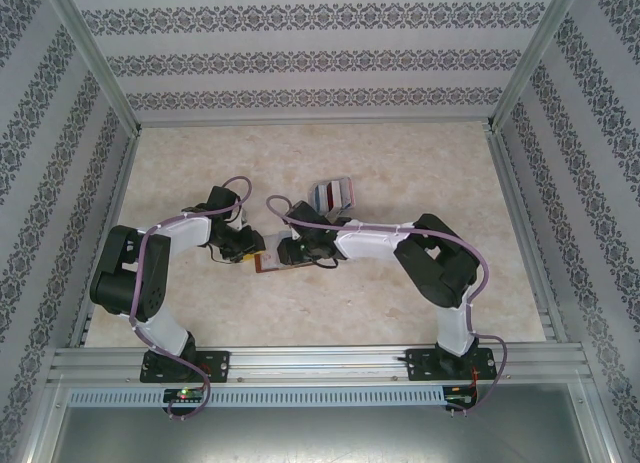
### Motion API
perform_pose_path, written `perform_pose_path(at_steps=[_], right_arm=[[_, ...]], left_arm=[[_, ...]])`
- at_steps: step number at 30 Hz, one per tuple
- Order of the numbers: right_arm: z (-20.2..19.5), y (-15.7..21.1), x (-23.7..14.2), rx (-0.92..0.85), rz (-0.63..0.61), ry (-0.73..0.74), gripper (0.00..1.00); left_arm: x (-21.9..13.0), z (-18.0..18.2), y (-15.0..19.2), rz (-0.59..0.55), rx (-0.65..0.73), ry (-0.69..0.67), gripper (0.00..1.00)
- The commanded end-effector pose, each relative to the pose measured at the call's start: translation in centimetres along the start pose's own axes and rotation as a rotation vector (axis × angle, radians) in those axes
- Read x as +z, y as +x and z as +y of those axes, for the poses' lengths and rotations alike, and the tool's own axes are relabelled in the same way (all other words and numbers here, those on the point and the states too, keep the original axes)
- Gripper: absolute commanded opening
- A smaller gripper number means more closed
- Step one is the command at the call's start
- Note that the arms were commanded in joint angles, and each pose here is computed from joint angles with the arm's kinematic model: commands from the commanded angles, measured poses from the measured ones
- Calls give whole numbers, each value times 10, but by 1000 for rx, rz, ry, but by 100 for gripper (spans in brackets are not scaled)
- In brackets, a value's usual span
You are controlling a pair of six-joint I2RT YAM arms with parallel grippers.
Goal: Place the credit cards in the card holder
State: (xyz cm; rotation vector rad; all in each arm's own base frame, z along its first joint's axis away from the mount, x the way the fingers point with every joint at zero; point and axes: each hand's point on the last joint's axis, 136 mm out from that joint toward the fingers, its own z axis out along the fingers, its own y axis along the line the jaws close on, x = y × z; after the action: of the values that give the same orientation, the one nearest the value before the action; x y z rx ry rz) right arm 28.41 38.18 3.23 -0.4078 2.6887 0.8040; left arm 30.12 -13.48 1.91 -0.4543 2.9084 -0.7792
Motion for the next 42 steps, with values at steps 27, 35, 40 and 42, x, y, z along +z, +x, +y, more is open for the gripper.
perform_pose_path(at_steps=[27,35,40,42], right_arm=[[139,-42,-33,-204,-108,-442,35],[-15,-28,-49,47,-161,125,54],[-29,-10,-30,105,-84,172,56],[-27,-8,-23,103,-68,166,55]], left_arm=[[-34,13,-50,-123,-286,258,37],[-49,21,-46,-207,-224,146,40],[-47,22,-40,-194,-207,122,41],[-45,22,-39,-192,-205,122,41]])
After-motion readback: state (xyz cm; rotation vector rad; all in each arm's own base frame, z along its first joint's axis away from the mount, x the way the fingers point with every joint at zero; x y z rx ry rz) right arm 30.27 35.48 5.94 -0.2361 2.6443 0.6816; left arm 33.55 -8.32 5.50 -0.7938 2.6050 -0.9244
